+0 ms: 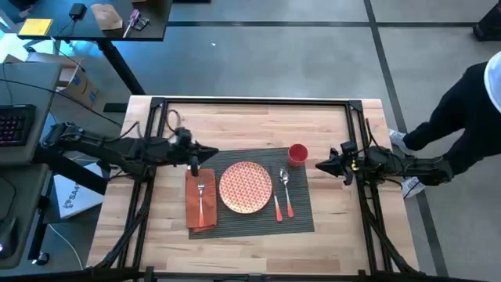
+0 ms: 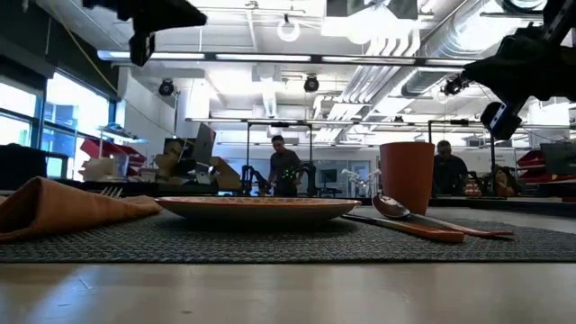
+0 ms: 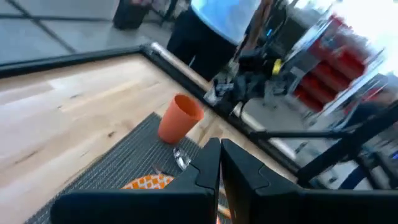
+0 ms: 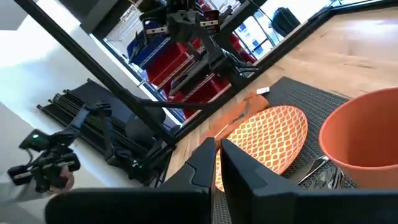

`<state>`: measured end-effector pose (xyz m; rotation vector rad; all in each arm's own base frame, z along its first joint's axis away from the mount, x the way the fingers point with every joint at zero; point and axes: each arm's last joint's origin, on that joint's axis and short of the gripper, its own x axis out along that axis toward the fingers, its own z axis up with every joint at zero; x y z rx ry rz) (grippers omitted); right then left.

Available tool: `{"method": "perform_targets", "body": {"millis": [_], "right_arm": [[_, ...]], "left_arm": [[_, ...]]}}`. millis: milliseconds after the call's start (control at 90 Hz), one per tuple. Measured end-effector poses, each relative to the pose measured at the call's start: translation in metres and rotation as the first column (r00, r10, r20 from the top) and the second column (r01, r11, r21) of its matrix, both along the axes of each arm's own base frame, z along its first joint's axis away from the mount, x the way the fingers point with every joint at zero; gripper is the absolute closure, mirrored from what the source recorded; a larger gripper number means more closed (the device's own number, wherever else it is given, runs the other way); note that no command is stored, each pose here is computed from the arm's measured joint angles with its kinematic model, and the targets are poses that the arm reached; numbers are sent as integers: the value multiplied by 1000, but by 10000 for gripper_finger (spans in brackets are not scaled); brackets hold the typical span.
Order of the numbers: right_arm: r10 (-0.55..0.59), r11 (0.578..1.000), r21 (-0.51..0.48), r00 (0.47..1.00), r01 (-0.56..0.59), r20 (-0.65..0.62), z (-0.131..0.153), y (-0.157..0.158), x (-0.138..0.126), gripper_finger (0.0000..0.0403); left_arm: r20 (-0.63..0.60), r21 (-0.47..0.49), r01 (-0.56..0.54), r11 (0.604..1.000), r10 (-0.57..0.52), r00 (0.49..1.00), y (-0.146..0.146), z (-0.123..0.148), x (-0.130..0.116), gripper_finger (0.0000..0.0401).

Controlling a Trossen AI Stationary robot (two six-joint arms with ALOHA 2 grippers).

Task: Set table place
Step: Return to Home Position

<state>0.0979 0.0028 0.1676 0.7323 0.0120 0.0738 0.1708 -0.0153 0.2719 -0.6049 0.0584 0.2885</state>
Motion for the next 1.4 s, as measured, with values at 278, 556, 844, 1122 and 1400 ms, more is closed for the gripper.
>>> {"method": "perform_targets", "body": {"millis": [278,556,844,1122,1400], "right_arm": [[0,1000,0,1000,0,-1,0,0,0,396],[0,1000,0,1000,0,-1,0,0,0,396],[0,1000,0,1000,0,-1,0,0,0,396],[0,1000,0,1000,0,-1,0,0,0,396],[0,1000,0,1000,0,-1,0,0,0,396]], "left_arm": [[128,53,104,993,-110,986,15,-44,-34,401],[182,148,199,969,-225,957,21,-71,-51,401],[172,204,316,926,-352,920,22,-95,-58,401],[76,373,313,874,-365,928,22,-99,-58,401],[-102,329,379,865,-366,925,22,-117,-59,401]]}}
